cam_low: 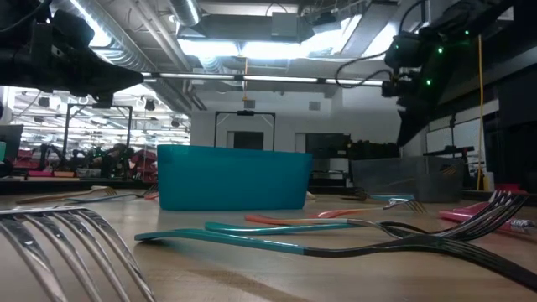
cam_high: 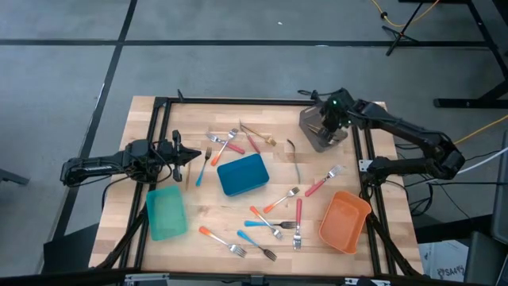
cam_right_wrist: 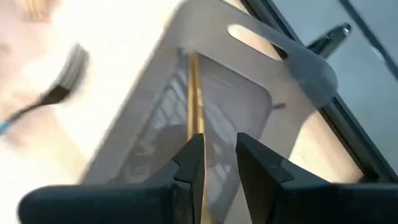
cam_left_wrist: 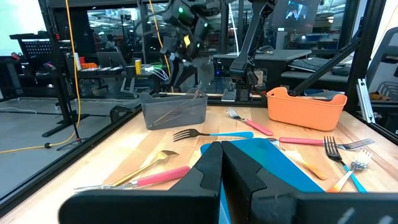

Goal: Sort silverware by color (type)
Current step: Put the top right pink fork into the orange bin

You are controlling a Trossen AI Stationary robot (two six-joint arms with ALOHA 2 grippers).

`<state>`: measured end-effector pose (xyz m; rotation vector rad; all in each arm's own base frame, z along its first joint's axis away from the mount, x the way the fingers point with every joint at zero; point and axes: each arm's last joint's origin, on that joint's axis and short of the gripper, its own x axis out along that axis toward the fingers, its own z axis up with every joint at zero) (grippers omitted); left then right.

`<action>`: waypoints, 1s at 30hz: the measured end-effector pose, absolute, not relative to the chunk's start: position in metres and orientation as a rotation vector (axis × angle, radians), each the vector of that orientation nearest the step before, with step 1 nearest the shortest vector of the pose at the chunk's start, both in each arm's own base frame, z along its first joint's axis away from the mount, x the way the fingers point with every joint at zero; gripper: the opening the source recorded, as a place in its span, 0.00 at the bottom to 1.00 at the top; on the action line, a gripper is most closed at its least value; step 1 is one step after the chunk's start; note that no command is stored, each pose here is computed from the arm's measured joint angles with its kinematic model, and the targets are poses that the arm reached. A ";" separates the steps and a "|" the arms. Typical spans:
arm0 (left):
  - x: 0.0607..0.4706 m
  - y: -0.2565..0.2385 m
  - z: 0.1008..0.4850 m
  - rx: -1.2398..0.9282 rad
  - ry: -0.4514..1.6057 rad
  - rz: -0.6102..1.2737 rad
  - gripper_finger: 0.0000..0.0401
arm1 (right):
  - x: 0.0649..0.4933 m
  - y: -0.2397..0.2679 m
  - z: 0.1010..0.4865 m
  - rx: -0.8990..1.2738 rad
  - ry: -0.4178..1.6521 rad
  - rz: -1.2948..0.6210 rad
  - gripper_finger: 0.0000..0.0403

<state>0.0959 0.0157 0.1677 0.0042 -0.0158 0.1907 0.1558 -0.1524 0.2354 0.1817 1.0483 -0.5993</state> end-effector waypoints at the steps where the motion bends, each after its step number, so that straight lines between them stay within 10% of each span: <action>1: 0.096 0.016 0.168 0.005 -0.016 0.190 0.01 | 0.157 -0.152 0.240 0.192 1.036 -0.577 0.21; 30: 0.096 0.016 0.168 0.004 -0.016 0.191 0.01 | 0.217 -0.035 0.254 -0.050 1.006 0.078 0.21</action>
